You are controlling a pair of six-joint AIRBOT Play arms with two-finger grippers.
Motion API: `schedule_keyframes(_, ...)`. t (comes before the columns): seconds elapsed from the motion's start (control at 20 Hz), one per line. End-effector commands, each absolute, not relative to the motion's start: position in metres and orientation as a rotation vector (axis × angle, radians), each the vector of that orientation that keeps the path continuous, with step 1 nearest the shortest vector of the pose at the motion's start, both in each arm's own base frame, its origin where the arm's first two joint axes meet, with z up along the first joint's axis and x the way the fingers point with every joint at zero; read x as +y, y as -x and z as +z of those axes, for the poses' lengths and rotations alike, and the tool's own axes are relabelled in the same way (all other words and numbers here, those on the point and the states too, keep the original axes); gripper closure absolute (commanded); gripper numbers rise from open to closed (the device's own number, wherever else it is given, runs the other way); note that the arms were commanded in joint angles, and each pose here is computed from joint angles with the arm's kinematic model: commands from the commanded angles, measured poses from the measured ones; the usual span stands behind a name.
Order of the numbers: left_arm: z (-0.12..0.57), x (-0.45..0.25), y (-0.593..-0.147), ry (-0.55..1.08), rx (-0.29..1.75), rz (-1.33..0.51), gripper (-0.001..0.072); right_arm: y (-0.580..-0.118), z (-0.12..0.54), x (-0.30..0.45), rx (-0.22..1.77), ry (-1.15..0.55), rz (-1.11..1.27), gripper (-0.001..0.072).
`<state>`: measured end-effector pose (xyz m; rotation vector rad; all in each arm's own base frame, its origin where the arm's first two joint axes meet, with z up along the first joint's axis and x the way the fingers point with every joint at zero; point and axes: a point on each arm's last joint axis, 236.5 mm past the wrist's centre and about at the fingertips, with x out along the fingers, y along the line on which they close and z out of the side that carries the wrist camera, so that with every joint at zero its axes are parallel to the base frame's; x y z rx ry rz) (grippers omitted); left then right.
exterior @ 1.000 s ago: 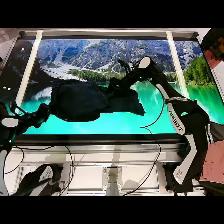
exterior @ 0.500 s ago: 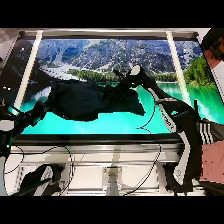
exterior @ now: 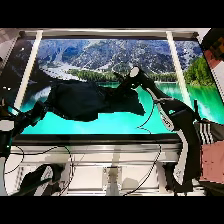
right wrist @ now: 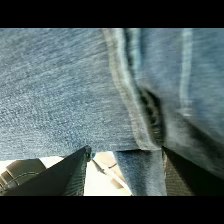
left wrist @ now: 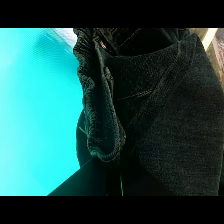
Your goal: Fold the clothes and pants, and hang the long-sleeved shirts on hangers.
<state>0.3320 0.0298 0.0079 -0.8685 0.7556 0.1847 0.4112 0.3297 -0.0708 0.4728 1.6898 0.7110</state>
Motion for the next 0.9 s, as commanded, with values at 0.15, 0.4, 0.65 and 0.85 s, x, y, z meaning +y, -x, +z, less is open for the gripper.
schedule_keyframes(0.15, 0.009, 0.030, -0.332, 0.868, 0.754, 0.184, 0.0671, -0.434, -0.049, 0.323, 1.623, -0.470, 0.703, 0.0202)
schedule_keyframes(0.4, 0.009, 0.030, -0.332, 0.868, 0.754, 0.183, 0.0671, -0.420, -0.065, 0.342, 1.659, -0.442, 0.717, 0.0201)
schedule_keyframes(0.65, 0.009, 0.030, -0.332, 0.869, 0.754, 0.183, 0.0671, -0.399, -0.098, 0.353, 1.753, -0.419, 0.703, 0.0280)
schedule_keyframes(0.85, 0.012, 0.031, -0.334, 0.865, 0.745, 0.183, 0.0673, -0.394, -0.086, 0.356, 1.761, -0.420, 0.720, 0.0694)
